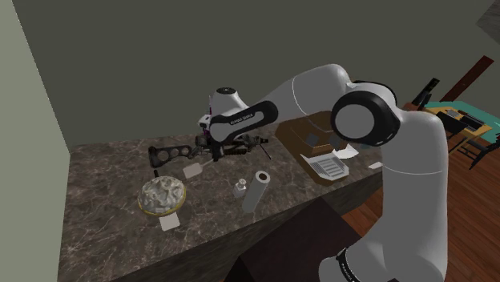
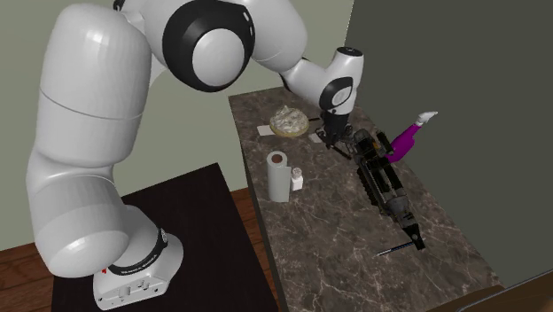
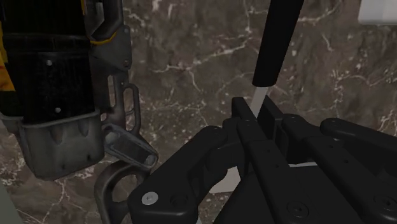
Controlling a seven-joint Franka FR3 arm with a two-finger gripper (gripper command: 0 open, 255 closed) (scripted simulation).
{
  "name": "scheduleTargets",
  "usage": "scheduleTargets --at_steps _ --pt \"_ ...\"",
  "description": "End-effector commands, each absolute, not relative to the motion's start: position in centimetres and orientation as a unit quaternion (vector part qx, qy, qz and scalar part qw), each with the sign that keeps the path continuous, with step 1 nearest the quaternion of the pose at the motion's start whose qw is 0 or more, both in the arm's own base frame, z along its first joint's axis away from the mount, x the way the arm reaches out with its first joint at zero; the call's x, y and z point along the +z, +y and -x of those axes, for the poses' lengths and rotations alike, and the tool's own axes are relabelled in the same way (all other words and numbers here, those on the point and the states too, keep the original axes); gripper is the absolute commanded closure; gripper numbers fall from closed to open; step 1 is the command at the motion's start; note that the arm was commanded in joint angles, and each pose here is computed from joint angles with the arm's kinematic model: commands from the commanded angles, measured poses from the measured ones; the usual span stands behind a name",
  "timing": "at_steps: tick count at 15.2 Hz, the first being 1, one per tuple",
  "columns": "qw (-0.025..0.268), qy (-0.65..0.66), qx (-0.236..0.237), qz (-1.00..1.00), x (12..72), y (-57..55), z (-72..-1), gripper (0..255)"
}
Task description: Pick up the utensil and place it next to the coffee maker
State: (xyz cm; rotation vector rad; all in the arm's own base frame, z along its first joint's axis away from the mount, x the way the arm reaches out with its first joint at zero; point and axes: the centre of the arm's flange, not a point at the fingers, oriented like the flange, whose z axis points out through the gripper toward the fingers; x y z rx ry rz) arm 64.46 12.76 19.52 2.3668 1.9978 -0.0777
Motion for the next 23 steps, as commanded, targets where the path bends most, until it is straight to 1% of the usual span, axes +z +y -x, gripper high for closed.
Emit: scheduleTargets --at_steps 1,23 --pt "0.022 0.645 -0.025 -0.764 20.6 12.8 -64.4 255" --pt "0.022 0.645 -0.025 -0.764 32.2 12.8 -64.4 255"
